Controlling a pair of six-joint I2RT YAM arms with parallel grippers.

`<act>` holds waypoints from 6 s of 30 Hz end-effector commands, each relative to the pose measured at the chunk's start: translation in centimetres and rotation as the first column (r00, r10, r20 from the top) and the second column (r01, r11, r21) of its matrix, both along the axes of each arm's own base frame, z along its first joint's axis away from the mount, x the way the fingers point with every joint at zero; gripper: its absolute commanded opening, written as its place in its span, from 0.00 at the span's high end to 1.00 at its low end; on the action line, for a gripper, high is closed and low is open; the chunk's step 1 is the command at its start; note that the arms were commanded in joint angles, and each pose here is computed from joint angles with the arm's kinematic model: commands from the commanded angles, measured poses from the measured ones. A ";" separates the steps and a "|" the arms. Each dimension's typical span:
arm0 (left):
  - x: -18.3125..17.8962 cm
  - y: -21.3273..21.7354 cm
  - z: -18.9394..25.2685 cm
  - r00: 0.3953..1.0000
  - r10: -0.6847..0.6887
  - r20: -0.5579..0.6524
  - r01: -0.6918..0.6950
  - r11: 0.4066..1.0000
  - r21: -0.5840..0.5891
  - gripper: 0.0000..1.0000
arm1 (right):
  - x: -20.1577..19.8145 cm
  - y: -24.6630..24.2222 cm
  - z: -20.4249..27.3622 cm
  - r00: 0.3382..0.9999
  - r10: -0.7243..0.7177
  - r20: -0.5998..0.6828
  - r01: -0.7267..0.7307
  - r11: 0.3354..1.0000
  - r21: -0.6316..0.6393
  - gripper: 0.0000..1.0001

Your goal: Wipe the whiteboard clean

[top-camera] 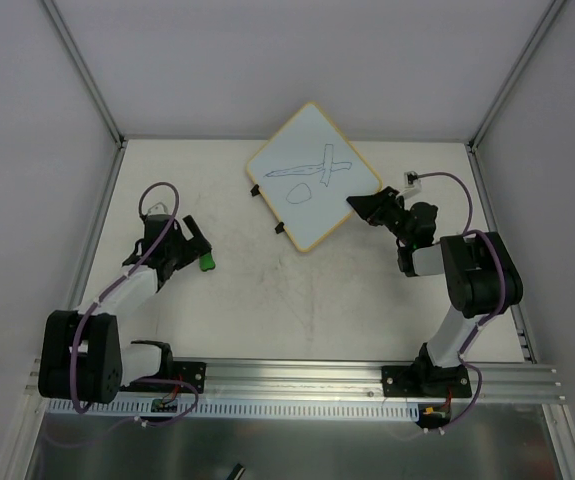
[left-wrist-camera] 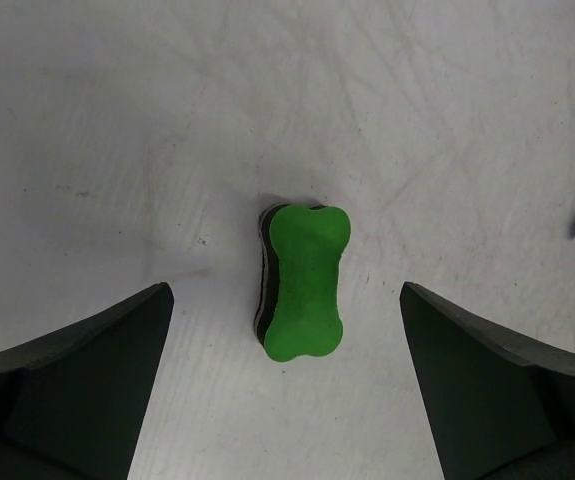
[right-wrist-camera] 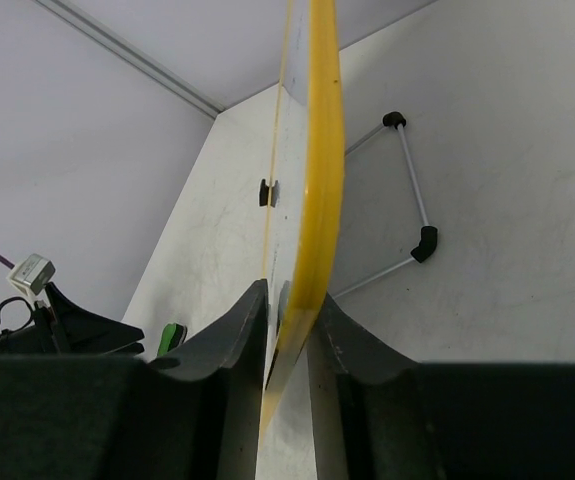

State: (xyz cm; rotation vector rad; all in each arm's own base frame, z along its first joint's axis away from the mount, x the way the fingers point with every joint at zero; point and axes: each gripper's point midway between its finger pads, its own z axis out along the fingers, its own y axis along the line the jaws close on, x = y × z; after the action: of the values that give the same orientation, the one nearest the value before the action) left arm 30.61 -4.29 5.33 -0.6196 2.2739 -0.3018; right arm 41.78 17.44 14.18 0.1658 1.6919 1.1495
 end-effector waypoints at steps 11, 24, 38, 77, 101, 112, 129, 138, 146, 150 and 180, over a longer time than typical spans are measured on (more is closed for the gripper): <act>1.6 -1.4 -0.4 0.979 -0.144 -0.143 0.151 0.988 0.044 0.10 | 0.4 0.4 2.1 0.996 0.006 0.091 -0.006 1.000 -0.003 1.00; 1.2 -1.8 -1.3 0.959 -0.180 -0.220 0.199 0.977 0.069 0.26 | 0.2 0.8 2.2 0.995 0.020 0.097 -0.019 1.000 -0.009 1.00; 1.0 -2.5 -2.7 0.943 -0.184 -0.277 0.217 0.971 0.095 0.41 | 0.1 0.9 2.0 0.995 0.029 0.095 -0.028 1.000 -0.012 1.00; 1.1 -2.7 -3.0 0.926 -0.141 -0.350 0.224 0.952 0.208 0.55 | 0.0 1.2 2.1 0.994 0.052 0.094 -0.052 0.999 0.000 1.00; 7.4 -8.2 6.7 0.951 -0.307 -0.021 0.307 0.944 0.122 0.81 | 0.0 1.4 2.0 0.994 0.064 0.090 -0.065 0.998 0.010 1.00; 18.4 -14.6 13.4 0.884 -0.429 0.186 0.424 0.903 0.070 0.96 | -0.3 1.7 2.0 0.993 0.076 0.090 -0.077 0.997 0.007 1.00; 30.5 -20.7 13.5 0.761 -0.533 0.370 0.571 0.821 0.008 1.00 | -0.5 2.1 2.4 0.990 0.096 0.108 -0.096 0.995 -0.001 1.00; 31.7 -21.8 12.5 0.743 -0.541 0.393 0.596 0.803 -0.022 1.00 | -0.6 2.4 2.2 0.989 0.105 0.102 -0.106 0.994 -0.001 1.00; 31.5 -22.6 13.0 0.720 -0.558 0.414 0.622 0.782 -0.027 1.00 | -1.6 2.5 2.5 0.988 0.120 0.093 -0.122 0.992 0.012 1.00; 31.1 -22.7 14.4 0.699 -0.570 0.431 0.632 0.775 -0.001 1.00 | -2.2 2.1 3.1 0.990 0.113 0.090 -0.115 0.993 0.013 1.00; 29.6 -25.1 14.5 0.632 -0.633 0.447 0.685 0.726 0.058 1.00 | -3.5 2.3 0.9 0.989 0.142 -0.039 -0.142 0.990 0.001 1.00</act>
State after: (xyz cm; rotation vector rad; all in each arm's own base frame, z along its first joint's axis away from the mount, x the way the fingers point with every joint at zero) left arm 59.85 -28.11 17.16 0.2018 2.0402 -0.8310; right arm 39.61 18.06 14.85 0.1859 1.7615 1.1993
